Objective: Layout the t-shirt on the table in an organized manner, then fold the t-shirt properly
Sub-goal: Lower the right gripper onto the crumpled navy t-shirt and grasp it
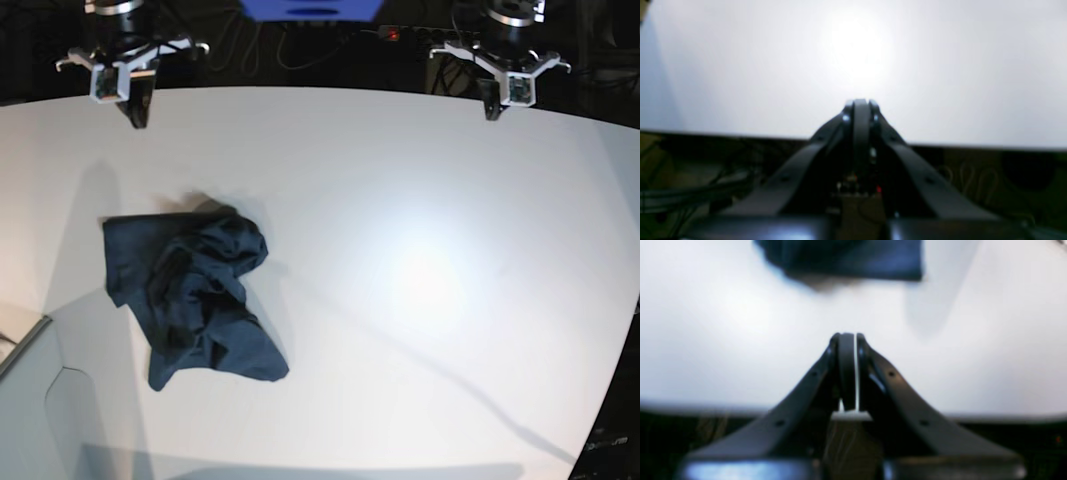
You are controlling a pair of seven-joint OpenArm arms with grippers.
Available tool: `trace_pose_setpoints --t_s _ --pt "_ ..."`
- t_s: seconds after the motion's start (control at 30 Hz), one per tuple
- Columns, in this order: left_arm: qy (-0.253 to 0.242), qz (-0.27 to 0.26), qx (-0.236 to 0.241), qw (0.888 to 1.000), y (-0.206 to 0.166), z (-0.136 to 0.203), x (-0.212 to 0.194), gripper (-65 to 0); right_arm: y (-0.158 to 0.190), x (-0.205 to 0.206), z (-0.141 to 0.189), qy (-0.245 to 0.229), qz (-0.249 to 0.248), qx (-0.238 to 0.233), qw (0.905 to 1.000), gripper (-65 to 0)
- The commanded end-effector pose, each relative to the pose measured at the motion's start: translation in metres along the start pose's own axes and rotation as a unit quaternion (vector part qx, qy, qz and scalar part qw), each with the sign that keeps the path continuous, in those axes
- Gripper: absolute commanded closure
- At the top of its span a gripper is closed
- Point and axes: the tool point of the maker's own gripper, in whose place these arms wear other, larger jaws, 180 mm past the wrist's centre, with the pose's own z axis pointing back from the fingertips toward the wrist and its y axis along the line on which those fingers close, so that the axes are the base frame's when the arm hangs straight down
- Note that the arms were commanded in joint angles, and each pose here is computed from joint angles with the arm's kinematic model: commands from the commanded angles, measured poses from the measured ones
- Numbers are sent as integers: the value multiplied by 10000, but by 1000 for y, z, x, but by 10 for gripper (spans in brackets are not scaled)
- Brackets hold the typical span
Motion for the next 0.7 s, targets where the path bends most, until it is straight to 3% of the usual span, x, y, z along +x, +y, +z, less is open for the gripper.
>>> trace_pose_setpoints --t_s 0.0,0.17,0.27,0.4,0.47,0.67 --pt "-356 -17 -1 9994 0 -2 22 -14 1 23 -5 -327 6 29 9995 0" --pt "-636 20 9 9980 -1 -8 43 -166 17 55 -46 -202 -67 202 9996 0" --pt "-733 36 14 9973 -1 -13 50 -245 27 70 -67 -110 -77 323 9994 -81" --pt "-810 39 39 9967 0 -17 55 -259 41 94 -91 -42 -41 496 9988 -228" --pt "-817 40 40 9966 0 -17 56 -261 44 102 -101 -11 28 548 9985 -272" --pt "-938 52 60 9956 1 -24 64 -262 45 115 -135 -55 78 541 9985 -290"
